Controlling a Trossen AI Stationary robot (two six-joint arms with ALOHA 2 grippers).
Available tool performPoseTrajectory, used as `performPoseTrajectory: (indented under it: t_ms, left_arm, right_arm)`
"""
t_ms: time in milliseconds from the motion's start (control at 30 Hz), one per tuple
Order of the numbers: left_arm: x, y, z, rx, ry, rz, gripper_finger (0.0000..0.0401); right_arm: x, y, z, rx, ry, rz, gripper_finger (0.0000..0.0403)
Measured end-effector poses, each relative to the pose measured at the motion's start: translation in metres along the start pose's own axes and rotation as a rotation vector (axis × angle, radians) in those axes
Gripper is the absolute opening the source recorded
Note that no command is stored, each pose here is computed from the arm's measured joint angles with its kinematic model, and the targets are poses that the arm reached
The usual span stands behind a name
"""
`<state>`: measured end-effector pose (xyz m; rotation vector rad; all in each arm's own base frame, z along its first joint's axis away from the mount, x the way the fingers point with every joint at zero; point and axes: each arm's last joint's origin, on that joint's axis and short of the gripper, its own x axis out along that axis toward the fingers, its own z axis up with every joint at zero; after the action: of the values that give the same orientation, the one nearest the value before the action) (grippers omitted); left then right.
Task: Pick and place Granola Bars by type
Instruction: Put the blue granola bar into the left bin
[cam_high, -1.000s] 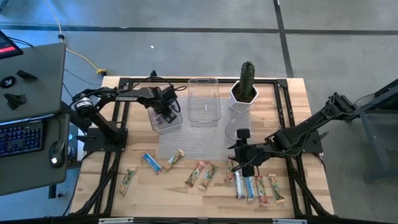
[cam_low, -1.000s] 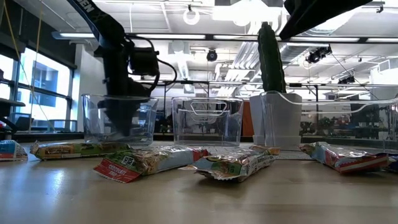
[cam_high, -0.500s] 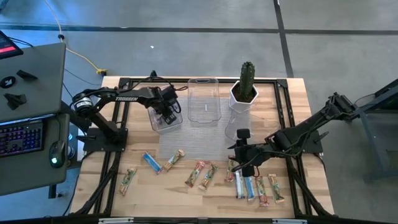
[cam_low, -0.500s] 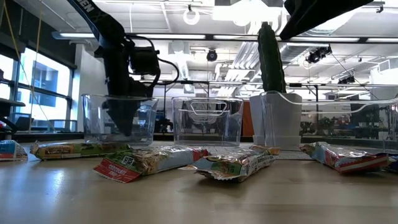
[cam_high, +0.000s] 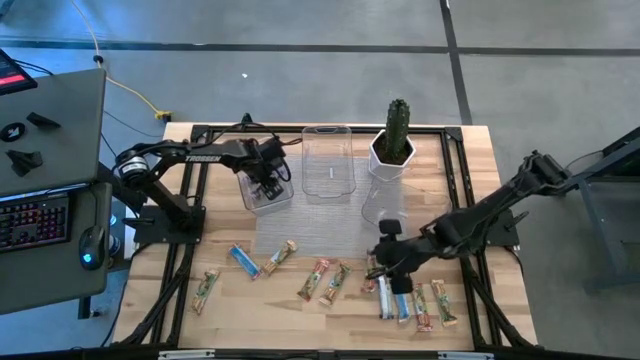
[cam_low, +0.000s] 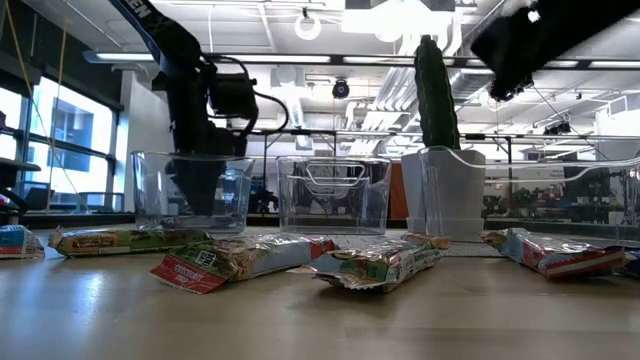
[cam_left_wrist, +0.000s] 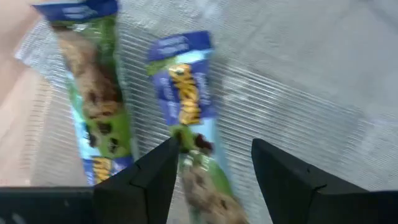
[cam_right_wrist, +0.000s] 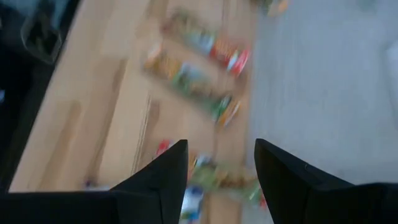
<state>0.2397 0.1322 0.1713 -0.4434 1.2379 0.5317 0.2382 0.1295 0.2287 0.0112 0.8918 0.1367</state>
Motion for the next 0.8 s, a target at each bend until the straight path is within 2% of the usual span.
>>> performPoseTrajectory:
  t_ms: [100,167,233,367,567,667,800]
  left_arm:
    - [-0.012,-0.001,0.005,0.000,0.017,-0.025,0.0200]
    - [-0.024,-0.002,0.010,0.007,0.023,-0.025,0.0200]
    - [-0.037,-0.003,0.017,0.015,0.014,-0.024,0.0200]
    - [-0.060,-0.005,0.031,0.012,-0.020,-0.024,0.0200]
    - [-0.080,-0.007,0.044,0.007,-0.067,-0.050,0.0200]
    - [-0.083,-0.007,0.046,-0.011,-0.079,-0.059,0.0200]
    - [-0.083,-0.008,0.046,-0.017,-0.073,-0.071,0.0200]
  right_arm:
    - [0.014,0.010,-0.014,-0.004,0.105,0.067,0.0169]
    - [0.019,0.017,-0.018,-0.049,0.124,0.081,0.0169]
    - [0.022,0.023,-0.021,-0.176,0.132,0.093,0.0169]
    - [0.028,0.036,-0.030,-0.530,0.161,0.185,0.0169]
    - [0.050,0.055,-0.046,-0.786,0.198,0.300,0.0169]
    - [0.061,0.061,-0.051,-0.865,0.194,0.303,0.0169]
    - [0.069,0.061,-0.054,-0.911,0.197,0.301,0.0169]
